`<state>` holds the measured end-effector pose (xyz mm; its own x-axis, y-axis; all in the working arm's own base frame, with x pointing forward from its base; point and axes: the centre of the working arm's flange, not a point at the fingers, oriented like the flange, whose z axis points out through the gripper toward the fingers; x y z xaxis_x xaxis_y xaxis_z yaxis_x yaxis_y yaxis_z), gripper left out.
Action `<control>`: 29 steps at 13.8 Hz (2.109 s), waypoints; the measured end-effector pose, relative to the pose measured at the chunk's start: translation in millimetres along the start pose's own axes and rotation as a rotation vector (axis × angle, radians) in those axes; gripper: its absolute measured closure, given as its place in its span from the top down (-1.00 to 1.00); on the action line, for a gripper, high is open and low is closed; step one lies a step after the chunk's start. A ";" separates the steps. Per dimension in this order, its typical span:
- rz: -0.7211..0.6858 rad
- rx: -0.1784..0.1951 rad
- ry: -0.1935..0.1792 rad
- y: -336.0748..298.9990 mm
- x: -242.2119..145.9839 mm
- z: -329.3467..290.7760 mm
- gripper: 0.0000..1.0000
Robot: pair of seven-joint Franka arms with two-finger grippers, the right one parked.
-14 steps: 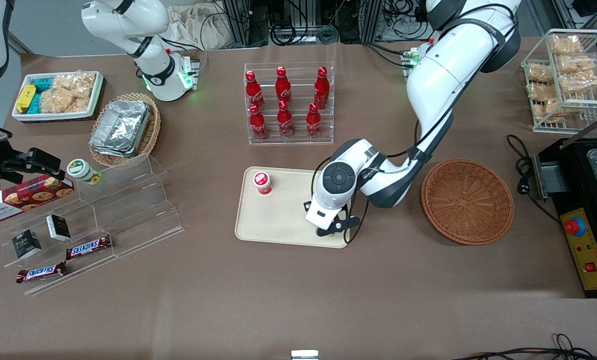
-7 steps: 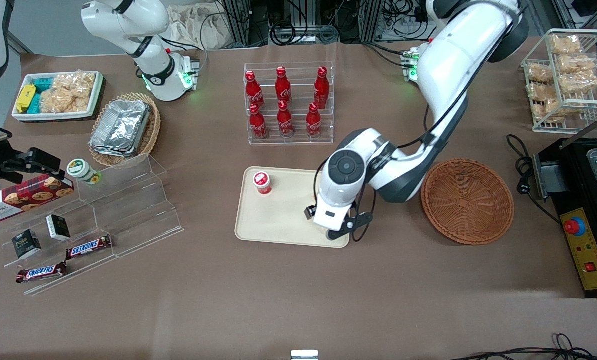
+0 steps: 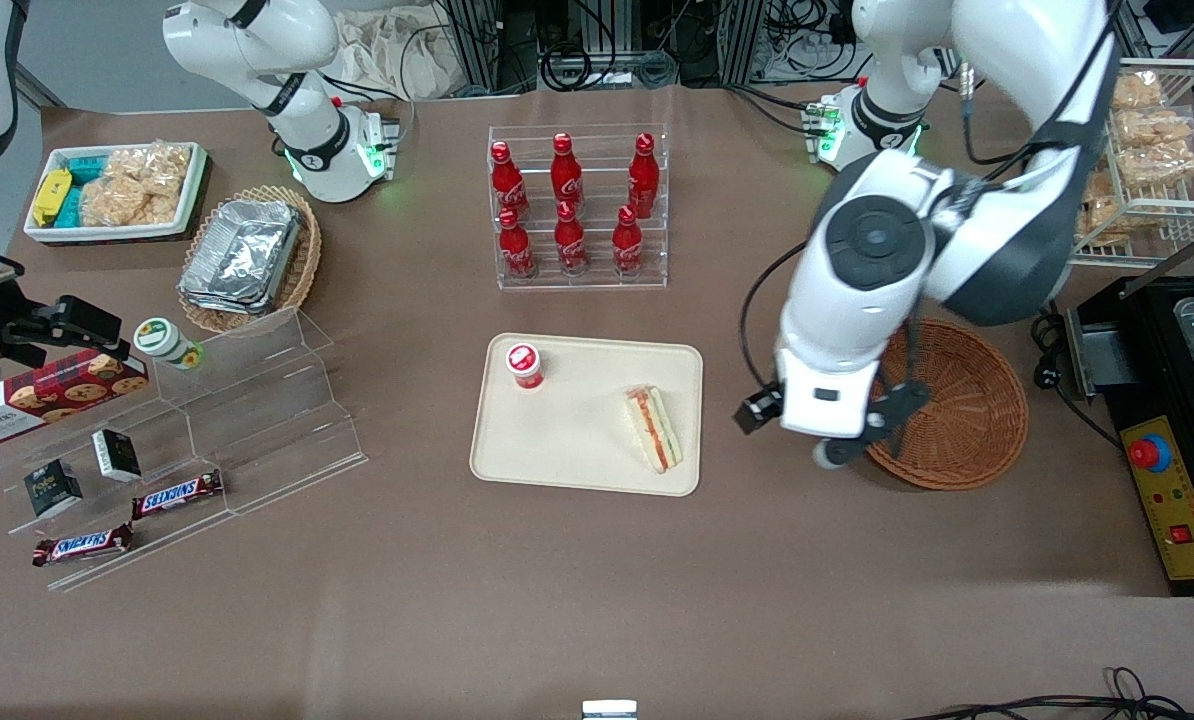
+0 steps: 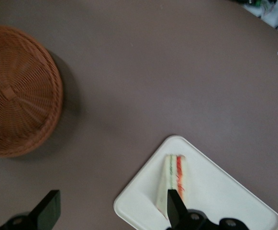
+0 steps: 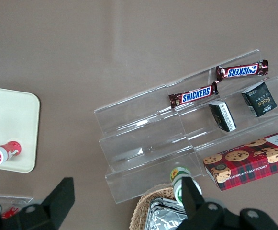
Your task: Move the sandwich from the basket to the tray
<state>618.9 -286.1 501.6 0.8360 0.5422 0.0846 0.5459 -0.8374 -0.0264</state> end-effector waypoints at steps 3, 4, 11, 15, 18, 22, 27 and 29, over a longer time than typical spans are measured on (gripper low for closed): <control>0.037 0.021 -0.006 -32.2 26.5 -8.1 1.00; 0.062 0.023 -0.011 -42.7 35.0 -8.3 1.00; 0.254 0.001 -0.062 -141.4 111.7 -17.2 1.00; 0.370 -0.003 -0.090 -207.1 138.5 -39.6 1.00; 0.417 -0.003 -0.089 -248.2 138.0 -57.9 1.00; 0.424 -0.009 -0.085 -287.4 118.7 -74.6 1.00; 0.416 -0.036 -0.085 -303.8 99.2 -85.9 1.00; 0.420 -0.036 -0.086 -303.2 98.8 -85.7 1.00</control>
